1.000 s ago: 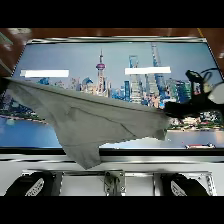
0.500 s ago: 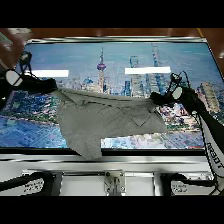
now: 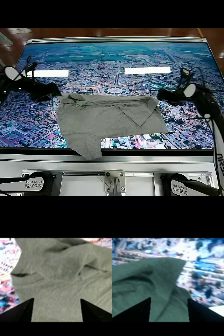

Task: Fold the shirts.

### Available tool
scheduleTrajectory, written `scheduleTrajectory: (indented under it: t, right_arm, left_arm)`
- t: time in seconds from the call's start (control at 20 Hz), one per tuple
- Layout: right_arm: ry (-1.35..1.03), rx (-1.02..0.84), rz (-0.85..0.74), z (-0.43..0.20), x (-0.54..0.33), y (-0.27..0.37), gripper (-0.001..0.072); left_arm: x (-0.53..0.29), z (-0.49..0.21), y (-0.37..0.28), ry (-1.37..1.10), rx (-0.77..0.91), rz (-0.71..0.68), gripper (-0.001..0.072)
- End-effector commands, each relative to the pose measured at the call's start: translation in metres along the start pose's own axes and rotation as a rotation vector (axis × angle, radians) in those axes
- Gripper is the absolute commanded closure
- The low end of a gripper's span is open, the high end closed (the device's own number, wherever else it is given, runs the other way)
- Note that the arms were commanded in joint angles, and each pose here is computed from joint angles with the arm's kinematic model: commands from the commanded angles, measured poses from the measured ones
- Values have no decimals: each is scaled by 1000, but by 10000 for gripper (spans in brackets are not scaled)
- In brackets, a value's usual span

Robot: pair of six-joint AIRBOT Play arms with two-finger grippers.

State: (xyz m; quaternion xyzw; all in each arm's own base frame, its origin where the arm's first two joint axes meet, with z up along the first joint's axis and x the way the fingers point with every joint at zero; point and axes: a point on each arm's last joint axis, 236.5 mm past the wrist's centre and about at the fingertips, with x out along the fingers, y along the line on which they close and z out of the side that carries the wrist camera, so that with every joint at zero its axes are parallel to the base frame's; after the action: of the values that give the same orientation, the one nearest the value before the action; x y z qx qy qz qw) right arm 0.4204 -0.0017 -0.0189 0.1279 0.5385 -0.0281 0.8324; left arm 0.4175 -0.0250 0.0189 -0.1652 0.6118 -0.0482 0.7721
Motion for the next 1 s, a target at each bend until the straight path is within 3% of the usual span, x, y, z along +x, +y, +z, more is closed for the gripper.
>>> scheduleTrajectory:
  t: [0.0,0.1,0.2,0.35,0.5,0.55,0.85,0.95]
  right_arm:
    - [318,-136,-222,-71,-55,-94,122]
    - [455,-45,-124,-109,-64,-109,121]
    - [430,138,51,-117,-55,-96,121]
    - [385,250,227,-118,-44,-70,121]
    - [371,246,239,-117,-38,-63,122]
    - [364,239,238,-115,-37,-61,122]
    - [312,276,221,-102,-31,-61,122]
    - [314,279,221,-103,-31,-61,122]
  left_arm:
    - [-32,-74,31,227,9,-7,13]
    - [-23,-119,48,241,-69,-9,13]
    - [3,-170,58,245,-167,-32,13]
    - [42,-213,47,236,-269,-163,13]
    - [67,-205,44,148,-322,-211,16]
    - [70,-197,41,117,-322,-236,68]
    - [91,-179,32,83,-367,-330,78]
    - [96,-167,35,41,-403,-334,202]
